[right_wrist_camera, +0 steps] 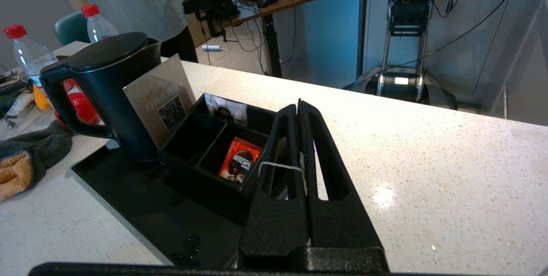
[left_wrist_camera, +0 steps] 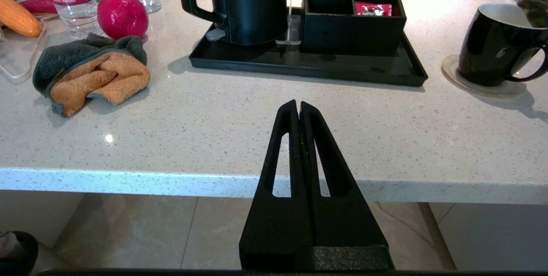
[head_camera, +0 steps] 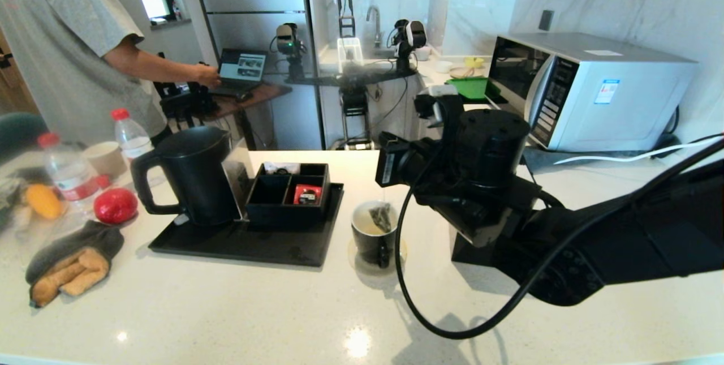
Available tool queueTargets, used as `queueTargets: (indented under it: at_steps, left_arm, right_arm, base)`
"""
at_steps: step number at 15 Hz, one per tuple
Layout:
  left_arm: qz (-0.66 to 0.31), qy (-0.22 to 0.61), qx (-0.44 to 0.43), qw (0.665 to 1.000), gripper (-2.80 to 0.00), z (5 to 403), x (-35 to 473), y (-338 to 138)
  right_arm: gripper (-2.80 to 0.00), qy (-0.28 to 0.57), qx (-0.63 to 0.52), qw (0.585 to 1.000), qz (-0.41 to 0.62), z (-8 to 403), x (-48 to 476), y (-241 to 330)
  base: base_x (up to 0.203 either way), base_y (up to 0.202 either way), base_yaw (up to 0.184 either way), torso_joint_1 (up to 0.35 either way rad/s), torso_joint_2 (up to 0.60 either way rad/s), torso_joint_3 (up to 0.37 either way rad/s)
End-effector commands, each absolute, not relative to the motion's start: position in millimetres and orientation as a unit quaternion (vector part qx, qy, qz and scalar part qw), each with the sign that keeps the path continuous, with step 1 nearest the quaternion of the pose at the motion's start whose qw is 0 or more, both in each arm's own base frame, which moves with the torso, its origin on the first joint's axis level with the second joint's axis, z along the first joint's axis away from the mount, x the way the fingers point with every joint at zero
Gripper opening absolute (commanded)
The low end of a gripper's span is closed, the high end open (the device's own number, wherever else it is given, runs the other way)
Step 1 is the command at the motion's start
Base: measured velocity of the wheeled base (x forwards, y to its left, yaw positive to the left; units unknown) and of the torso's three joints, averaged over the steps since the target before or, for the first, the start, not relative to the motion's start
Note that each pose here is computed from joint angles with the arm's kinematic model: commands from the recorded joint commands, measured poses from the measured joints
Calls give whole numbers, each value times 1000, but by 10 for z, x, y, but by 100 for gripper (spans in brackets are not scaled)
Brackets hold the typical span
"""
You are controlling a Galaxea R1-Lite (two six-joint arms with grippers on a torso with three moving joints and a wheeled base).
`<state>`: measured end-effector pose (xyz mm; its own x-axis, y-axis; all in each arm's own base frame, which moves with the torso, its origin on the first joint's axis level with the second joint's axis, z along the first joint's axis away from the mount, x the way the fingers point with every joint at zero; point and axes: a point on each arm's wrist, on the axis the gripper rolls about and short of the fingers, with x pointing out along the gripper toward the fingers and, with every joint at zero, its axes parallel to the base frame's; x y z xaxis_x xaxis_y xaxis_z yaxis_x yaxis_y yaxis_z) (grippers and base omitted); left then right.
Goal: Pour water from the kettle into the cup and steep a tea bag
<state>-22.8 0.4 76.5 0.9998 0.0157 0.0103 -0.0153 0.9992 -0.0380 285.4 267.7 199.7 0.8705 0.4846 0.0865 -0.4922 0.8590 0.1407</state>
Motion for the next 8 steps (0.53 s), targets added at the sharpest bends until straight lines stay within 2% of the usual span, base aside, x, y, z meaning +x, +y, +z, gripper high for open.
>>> queueTargets:
  at_steps: [1,8]
  left_arm:
    - [8,-6,-19,1000,-280,766,-228,4]
    - [8,-6,-19,1000,-280,766,-228,4]
  right_arm:
    - [-280,-24,80,964,251,2006,2815,2633]
    - [-280,-29,82,970,227,2034,2882,2540]
  base:
    - [0,0,0,0,0,0]
    - [0,0,0,0,0,0]
